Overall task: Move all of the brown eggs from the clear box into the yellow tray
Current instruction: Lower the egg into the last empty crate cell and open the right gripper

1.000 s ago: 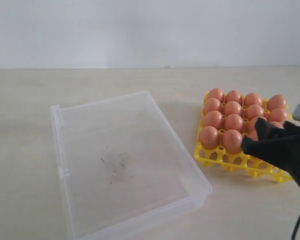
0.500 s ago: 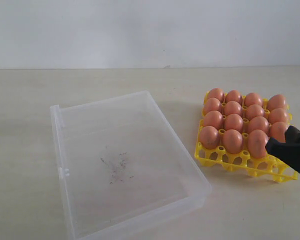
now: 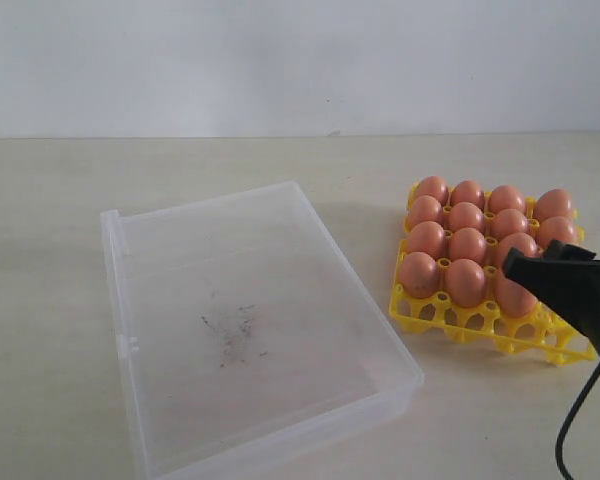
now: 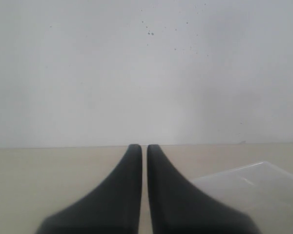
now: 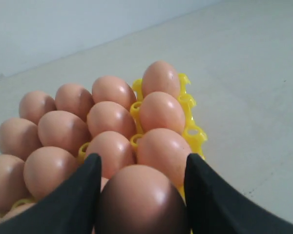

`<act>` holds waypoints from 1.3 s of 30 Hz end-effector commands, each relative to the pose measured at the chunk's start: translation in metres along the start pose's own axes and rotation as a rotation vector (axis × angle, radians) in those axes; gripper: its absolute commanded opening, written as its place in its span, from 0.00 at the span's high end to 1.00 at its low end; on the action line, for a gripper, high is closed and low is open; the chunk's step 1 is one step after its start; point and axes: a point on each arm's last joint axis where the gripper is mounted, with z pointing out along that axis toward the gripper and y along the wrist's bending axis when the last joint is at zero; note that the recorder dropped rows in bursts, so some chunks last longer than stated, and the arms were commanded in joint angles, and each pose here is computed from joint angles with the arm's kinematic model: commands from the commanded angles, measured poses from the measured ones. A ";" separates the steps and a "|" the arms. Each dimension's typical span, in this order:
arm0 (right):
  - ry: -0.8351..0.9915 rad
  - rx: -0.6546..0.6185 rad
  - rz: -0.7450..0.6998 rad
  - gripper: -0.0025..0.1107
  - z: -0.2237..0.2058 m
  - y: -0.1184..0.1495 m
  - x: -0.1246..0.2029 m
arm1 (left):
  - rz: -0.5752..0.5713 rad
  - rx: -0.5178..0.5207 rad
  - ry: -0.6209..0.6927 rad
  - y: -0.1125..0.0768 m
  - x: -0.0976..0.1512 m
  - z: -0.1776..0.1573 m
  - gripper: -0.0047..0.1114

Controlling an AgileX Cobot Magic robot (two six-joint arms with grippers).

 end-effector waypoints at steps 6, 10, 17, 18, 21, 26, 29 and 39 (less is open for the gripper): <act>0.019 0.053 0.025 0.98 0.004 -0.009 -0.003 | 0.000 -0.002 -0.013 0.000 -0.002 0.000 0.93; 0.065 0.105 0.039 0.98 0.012 -0.023 -0.005 | 0.000 -0.002 -0.013 0.000 -0.002 0.000 0.93; 0.154 -0.014 -0.013 0.98 0.028 -0.009 -0.011 | 0.000 -0.002 -0.013 0.000 -0.002 0.000 0.93; 0.150 -0.019 -0.011 0.98 0.029 -0.007 -0.012 | 0.000 -0.002 -0.013 0.000 -0.002 0.000 0.93; 0.148 -0.025 -0.004 0.98 0.033 -0.003 -0.015 | 0.000 -0.002 -0.013 0.000 -0.002 0.000 0.93; 0.175 0.000 -0.035 0.98 0.038 -0.005 -0.007 | 0.000 -0.002 -0.013 0.000 -0.002 0.000 0.93; 0.210 0.035 -0.048 0.98 0.043 -0.009 0.004 | 0.000 -0.002 -0.013 0.000 -0.002 0.000 0.93; 0.260 0.072 -0.062 0.98 0.050 -0.015 0.023 | 0.000 -0.002 -0.013 0.000 -0.002 0.000 0.93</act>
